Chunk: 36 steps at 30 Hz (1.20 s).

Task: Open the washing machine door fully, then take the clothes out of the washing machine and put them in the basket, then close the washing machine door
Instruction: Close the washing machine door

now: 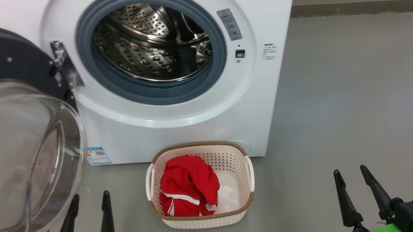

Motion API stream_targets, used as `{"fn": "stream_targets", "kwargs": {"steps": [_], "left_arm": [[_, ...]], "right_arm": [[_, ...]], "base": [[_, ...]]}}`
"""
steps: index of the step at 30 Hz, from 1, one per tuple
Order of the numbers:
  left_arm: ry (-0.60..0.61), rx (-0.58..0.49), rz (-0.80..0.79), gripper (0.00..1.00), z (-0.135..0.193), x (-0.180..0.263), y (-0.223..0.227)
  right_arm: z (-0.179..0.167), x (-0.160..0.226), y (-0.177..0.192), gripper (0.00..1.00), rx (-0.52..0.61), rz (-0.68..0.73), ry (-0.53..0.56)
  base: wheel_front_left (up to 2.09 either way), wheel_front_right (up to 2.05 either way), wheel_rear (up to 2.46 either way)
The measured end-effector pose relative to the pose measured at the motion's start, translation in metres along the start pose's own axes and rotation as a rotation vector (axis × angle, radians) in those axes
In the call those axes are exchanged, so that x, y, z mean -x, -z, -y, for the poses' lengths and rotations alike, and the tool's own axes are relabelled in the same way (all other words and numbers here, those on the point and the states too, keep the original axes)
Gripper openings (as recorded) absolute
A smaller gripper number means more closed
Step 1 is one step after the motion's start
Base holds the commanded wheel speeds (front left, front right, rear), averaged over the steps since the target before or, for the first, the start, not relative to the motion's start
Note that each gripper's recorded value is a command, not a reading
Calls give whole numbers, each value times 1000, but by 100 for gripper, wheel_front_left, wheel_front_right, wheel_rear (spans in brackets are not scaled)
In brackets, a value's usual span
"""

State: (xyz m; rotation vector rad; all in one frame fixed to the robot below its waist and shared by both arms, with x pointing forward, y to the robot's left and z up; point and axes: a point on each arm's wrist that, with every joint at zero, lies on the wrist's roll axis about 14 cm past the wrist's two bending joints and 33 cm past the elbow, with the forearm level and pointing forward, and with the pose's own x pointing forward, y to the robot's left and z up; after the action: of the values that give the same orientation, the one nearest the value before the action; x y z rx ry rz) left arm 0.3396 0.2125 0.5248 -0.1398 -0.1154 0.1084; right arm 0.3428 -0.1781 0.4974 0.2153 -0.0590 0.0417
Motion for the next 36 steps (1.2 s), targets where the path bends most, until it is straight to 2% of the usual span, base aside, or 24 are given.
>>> {"fn": "stream_targets", "kwargs": {"steps": [9,28,36], "left_arm": [[-99,-16,22,100,-27,13,-14],[-308,-48,92,100,-80,57,-44],[-407,-61,98,100,-102,78,-48]], "right_arm": [[-32,-15,7,100,-8,-19,-100],[-131,-48,10,100,-41,-19,-392],[-158,-53,17,100,-50,-39,-467]], "base": [[0,0,0],[0,0,0],[0,0,0]]}}
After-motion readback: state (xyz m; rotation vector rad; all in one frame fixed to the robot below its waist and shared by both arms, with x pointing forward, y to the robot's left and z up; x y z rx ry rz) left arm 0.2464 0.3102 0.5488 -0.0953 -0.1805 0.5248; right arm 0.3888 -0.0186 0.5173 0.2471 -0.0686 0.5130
